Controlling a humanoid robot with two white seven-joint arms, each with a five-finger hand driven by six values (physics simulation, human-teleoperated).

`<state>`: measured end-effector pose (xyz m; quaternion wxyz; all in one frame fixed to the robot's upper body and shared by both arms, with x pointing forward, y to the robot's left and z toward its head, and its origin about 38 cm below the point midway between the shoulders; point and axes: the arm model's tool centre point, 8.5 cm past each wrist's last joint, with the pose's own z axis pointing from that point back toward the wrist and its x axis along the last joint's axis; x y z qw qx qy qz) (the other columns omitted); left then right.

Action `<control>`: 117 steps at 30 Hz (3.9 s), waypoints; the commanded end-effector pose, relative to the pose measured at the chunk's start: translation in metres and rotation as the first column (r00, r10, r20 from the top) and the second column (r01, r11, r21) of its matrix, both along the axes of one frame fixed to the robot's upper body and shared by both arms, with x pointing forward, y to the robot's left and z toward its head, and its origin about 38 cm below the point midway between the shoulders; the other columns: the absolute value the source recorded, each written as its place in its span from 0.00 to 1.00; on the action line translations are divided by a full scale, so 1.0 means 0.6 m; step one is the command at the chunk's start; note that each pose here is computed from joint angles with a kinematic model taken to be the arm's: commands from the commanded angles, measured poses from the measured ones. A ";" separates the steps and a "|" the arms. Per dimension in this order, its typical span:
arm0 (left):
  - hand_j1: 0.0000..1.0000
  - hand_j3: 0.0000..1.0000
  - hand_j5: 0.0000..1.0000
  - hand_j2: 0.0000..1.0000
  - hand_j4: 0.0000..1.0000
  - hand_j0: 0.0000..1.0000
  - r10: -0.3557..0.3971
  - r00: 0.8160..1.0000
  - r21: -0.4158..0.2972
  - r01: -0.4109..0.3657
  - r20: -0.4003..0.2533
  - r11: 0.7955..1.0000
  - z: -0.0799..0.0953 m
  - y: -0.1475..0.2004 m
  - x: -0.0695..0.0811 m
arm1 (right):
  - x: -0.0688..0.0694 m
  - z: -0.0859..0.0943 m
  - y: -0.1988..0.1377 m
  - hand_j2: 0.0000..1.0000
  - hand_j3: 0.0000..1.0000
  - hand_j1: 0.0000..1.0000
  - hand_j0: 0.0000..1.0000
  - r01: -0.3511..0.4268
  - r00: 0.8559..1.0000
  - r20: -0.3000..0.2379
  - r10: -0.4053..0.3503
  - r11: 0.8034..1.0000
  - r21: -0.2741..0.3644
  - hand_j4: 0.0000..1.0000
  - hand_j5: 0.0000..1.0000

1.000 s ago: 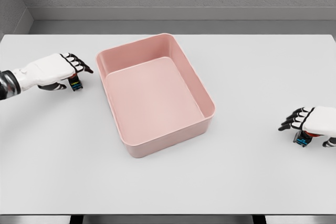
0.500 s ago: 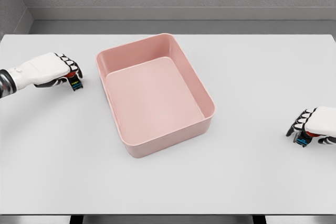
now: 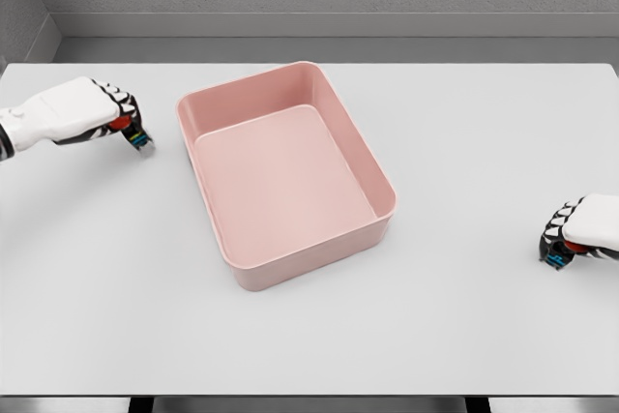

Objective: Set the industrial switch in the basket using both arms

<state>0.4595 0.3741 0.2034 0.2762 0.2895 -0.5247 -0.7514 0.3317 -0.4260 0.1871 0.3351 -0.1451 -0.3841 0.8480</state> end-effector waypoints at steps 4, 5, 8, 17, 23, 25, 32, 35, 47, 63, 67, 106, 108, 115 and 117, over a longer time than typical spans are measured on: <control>0.44 0.44 0.44 0.44 0.44 0.44 -0.025 0.999 -0.040 0.027 0.044 0.999 0.061 0.007 -0.017 | 0.003 0.006 0.000 0.53 0.53 0.53 0.53 0.003 1.000 0.011 -0.003 1.000 0.006 0.53 0.53; 0.44 0.44 0.44 0.44 0.44 0.44 -0.041 0.998 -0.051 0.044 0.054 0.998 0.078 0.003 -0.024 | 0.005 0.008 0.001 0.53 0.53 0.53 0.53 0.002 1.000 0.016 -0.002 1.000 0.009 0.53 0.53; 0.44 0.44 0.44 0.44 0.44 0.44 -0.088 0.992 -0.064 0.094 0.089 0.993 0.102 -0.021 -0.033 | 0.012 0.018 0.004 0.53 0.53 0.53 0.53 0.003 0.999 0.042 -0.004 1.000 0.023 0.53 0.53; 0.44 0.44 0.44 0.44 0.44 0.44 -0.163 0.979 -0.073 0.172 0.119 0.982 0.121 -0.061 -0.046 | 0.024 0.039 0.006 0.51 0.51 0.51 0.51 0.004 0.996 0.087 -0.008 0.999 0.039 0.51 0.51; 0.44 0.44 0.44 0.44 0.44 0.44 -0.206 0.969 -0.076 0.218 0.137 0.973 0.131 -0.085 -0.056 | 0.029 0.049 0.008 0.50 0.50 0.50 0.50 0.008 0.995 0.103 -0.014 0.998 0.059 0.50 0.50; 0.44 0.44 0.44 0.44 0.44 0.44 -0.210 0.968 -0.077 0.222 0.138 0.972 0.132 -0.087 -0.057 | 0.033 0.056 0.011 0.50 0.50 0.50 0.50 0.006 0.993 0.115 -0.014 0.998 0.068 0.50 0.50; 0.44 0.44 0.44 0.44 0.44 0.44 -0.245 0.957 -0.083 0.259 0.153 0.962 0.139 -0.113 -0.061 | 0.048 0.063 0.032 0.49 0.49 0.49 0.49 -0.016 0.990 0.144 0.001 0.994 0.105 0.49 0.49; 0.44 0.44 0.44 0.44 0.44 0.44 -0.276 0.950 -0.084 0.290 0.144 0.953 0.135 -0.137 -0.064 | 0.051 0.063 0.037 0.48 0.48 0.48 0.48 -0.020 0.989 0.147 0.003 0.993 0.116 0.48 0.48; 0.44 0.44 0.44 0.44 0.44 0.44 -0.389 0.916 -0.106 0.398 0.100 0.911 0.075 -0.257 -0.060 | 0.065 0.076 0.053 0.48 0.48 0.48 0.48 -0.040 0.983 0.181 0.014 0.989 0.141 0.48 0.48; 1.00 1.00 1.00 1.00 1.00 1.00 -0.398 0.915 -0.114 0.404 0.070 0.908 0.053 -0.269 -0.059 | 0.083 0.090 0.081 0.48 0.48 0.48 0.48 -0.074 0.975 0.221 0.033 0.981 0.181 0.48 0.48; 1.00 1.00 1.00 1.00 1.00 1.00 -0.387 0.920 -0.175 0.393 0.066 0.903 0.090 -0.235 -0.071 | 0.090 0.092 0.095 0.48 0.48 0.48 0.48 -0.090 0.972 0.232 0.042 0.976 0.200 0.48 0.48; 1.00 1.00 1.00 1.00 1.00 1.00 -0.312 0.950 0.007 0.312 0.007 0.950 0.168 -0.095 -0.143 | 0.142 0.141 0.221 0.48 0.48 0.48 0.48 -0.252 0.925 0.359 0.127 0.911 0.327 0.48 0.48; 1.00 1.00 1.00 1.00 1.00 1.00 -0.312 0.950 0.007 0.312 0.008 0.950 0.169 -0.095 -0.143 | 0.143 0.143 0.224 0.48 0.48 0.48 0.48 -0.256 0.923 0.362 0.129 0.909 0.330 0.48 0.48; 1.00 1.00 1.00 1.00 1.00 1.00 -0.310 0.951 0.008 0.310 0.009 0.951 0.169 -0.093 -0.144 | 0.149 0.156 0.247 0.47 0.47 0.47 0.47 -0.290 0.911 0.385 0.148 0.894 0.342 0.47 0.47; 1.00 1.00 1.00 1.00 1.00 1.00 -0.310 0.951 0.009 0.310 0.006 0.951 0.168 -0.093 -0.144 | 0.151 0.160 0.252 0.47 0.47 0.47 0.47 -0.297 0.907 0.393 0.151 0.890 0.345 0.47 0.47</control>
